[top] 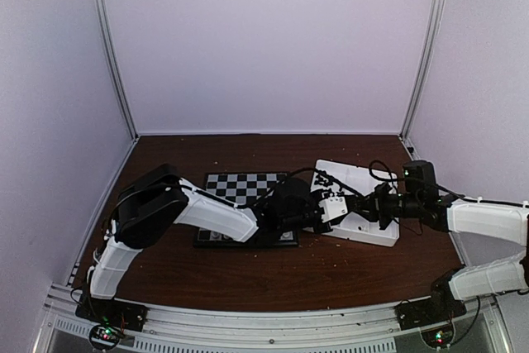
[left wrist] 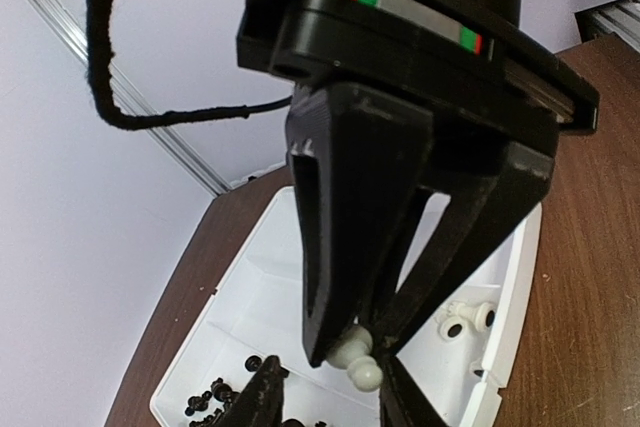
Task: Set up the chess pieces on the board
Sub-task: Place the chess piece on the chessboard.
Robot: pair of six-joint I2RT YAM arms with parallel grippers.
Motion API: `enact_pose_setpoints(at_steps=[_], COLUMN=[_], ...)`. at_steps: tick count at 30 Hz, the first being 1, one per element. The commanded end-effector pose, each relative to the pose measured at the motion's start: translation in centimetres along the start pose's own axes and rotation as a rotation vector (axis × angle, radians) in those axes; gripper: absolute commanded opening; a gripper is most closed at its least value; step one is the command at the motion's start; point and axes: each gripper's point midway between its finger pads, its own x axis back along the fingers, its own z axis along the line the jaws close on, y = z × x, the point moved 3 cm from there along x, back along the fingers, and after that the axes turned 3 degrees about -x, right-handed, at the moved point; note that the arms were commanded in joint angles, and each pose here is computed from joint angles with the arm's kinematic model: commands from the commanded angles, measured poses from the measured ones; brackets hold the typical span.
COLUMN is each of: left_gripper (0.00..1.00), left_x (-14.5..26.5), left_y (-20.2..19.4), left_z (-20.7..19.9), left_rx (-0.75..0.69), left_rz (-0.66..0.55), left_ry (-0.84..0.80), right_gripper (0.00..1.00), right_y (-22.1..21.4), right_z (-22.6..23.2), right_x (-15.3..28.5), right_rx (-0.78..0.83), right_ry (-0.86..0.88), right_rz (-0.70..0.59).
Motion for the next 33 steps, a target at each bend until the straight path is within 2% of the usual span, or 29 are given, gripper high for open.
enact_pose_setpoints(at_steps=[1,19,33], left_gripper=[0.32,0.21,0.17], left_x=[-0.34,-0.45,-0.37], left_y=[1.47,1.51,1.69], left_z=[0.73,0.37,0.21], left_rx=[-0.012,-0.035,-0.052], left_rz=[-0.064,-0.078,-0.095], left_ry=[0.035,0.018,0.013], right_gripper=[0.15,0.15,0.15], right_y=[0.17,0.06,0.31], right_z=[0.15,-0.18,-0.65], right_x=[0.22,0.0,-0.09], right_rx=[-0.01,-0.104,-0.168], right_ry=[0.023,0.047,0.063], right_rz=[-0.011,0.011,0.001])
